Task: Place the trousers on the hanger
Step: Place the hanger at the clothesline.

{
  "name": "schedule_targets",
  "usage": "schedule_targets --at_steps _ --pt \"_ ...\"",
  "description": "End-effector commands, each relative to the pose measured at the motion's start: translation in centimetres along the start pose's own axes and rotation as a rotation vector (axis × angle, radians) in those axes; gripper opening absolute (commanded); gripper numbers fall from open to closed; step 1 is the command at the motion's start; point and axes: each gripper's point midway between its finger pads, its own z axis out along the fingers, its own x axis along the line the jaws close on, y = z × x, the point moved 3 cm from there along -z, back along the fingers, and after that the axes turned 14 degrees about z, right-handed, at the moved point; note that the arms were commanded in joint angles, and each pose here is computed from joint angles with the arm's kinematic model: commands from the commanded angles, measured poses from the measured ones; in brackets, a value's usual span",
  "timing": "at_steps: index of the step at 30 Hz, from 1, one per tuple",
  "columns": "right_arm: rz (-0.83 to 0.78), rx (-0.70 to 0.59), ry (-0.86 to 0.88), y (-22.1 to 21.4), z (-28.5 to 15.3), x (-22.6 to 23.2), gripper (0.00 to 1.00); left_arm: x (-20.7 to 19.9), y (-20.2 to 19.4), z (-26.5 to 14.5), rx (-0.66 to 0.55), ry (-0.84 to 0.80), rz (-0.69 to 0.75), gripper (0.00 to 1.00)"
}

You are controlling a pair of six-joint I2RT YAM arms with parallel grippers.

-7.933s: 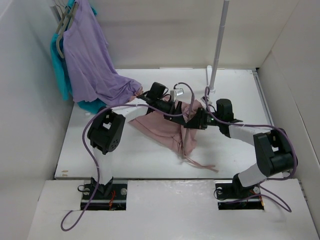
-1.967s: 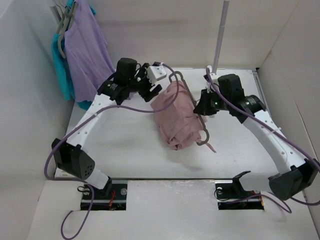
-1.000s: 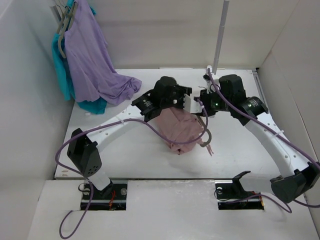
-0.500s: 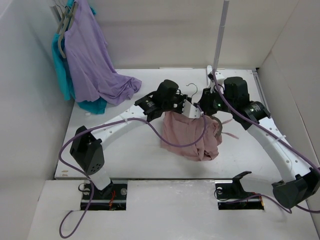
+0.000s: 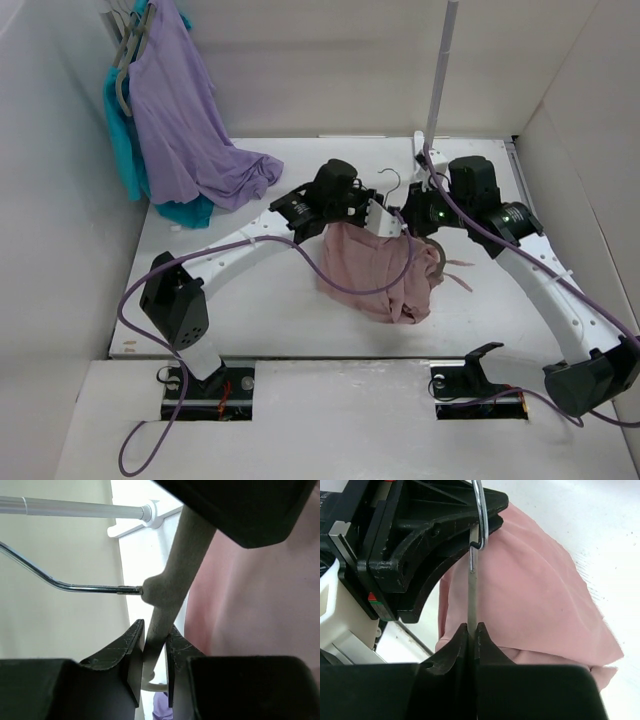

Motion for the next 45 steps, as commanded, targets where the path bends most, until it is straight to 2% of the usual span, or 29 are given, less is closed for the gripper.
schedule_targets --at_steps 1,3,4,6,7,11,12,16,18,23,25,29,30,31,33,34,36,37,38,45 --pt "0.017 0.089 -0.041 -2.0 -1.2 -0.3 0.00 7.8 0.1 -3.7 0.008 0.288 -0.028 0.00" --pt "0.030 0.057 -0.065 -1.4 -1.6 -0.3 0.00 8.2 0.1 -3.8 0.008 0.311 -0.063 0.00" --pt "0.030 0.048 -0.083 -1.3 -1.6 -0.6 0.00 8.1 -0.2 -3.9 0.027 0.317 -0.087 0.04" --pt "0.020 -0.032 -0.108 0.4 -2.3 -0.3 0.00 8.9 0.0 -4.4 0.022 0.351 -0.158 0.21" --pt "0.024 -0.052 -0.115 0.9 -2.5 -0.1 0.00 8.6 -0.2 -4.3 0.030 0.345 -0.188 0.39" --pt "-0.009 -0.185 -0.137 4.1 -3.9 0.8 0.00 8.4 0.2 -4.7 0.018 0.321 -0.316 0.69" --pt "-0.013 -0.219 -0.157 4.9 -4.2 0.7 0.00 8.7 0.5 -5.3 0.010 0.330 -0.345 0.81" --pt "-0.036 -0.324 -0.190 7.2 -5.4 1.0 0.00 7.6 -0.2 -5.9 0.027 0.294 -0.519 0.95" --pt "-0.036 -0.365 -0.220 8.0 -6.1 0.9 0.00 6.8 -0.5 -6.6 0.044 0.266 -0.597 0.96" --pt "-0.102 -0.497 -0.264 12.0 -9.0 2.9 0.00 5.5 -2.3 -9.9 0.107 0.260 -0.918 0.96" --pt "-0.128 -0.537 -0.290 13.8 -9.4 3.2 0.00 4.2 -3.3 -11.4 0.151 0.249 -0.987 0.96" --pt "-0.170 -0.609 -0.308 17.9 -10.1 4.7 0.00 2.0 -4.8 -13.5 0.213 0.250 -1.086 0.96" --pt "-0.177 -0.664 -0.281 19.4 -11.4 6.1 0.00 0.7 -5.4 -13.6 0.245 0.242 -1.108 0.96" --pt "-0.184 -0.653 -0.300 20.5 -9.9 5.8 0.00 0.1 -5.8 -13.9 0.258 0.244 -1.128 0.96" --pt "-0.187 -0.755 -0.271 23.4 -11.7 7.2 0.00 -1.5 -7.2 -14.8 0.304 0.271 -1.169 0.96" --pt "-0.186 -0.741 -0.278 24.4 -9.9 6.9 0.00 -1.8 -7.7 -15.0 0.312 0.284 -1.189 0.96" --pt "-0.197 -0.793 -0.265 26.4 -10.0 7.4 0.00 -2.4 -8.9 -15.9 0.338 0.319 -1.232 0.96" --pt "-0.199 -0.872 -0.247 27.9 -11.5 8.2 0.00 -3.4 -9.5 -15.7 0.362 0.306 -1.245 0.96" --pt "-0.199 -0.875 -0.246 28.8 -10.1 8.0 0.00 -3.7 -9.7 -16.0 0.370 0.315 -1.264 0.96" --pt "-0.157 -1.154 -0.265 34.3 -11.2 7.4 0.00 -5.4 -11.3 -16.3 0.403 0.341 -1.339 0.96"
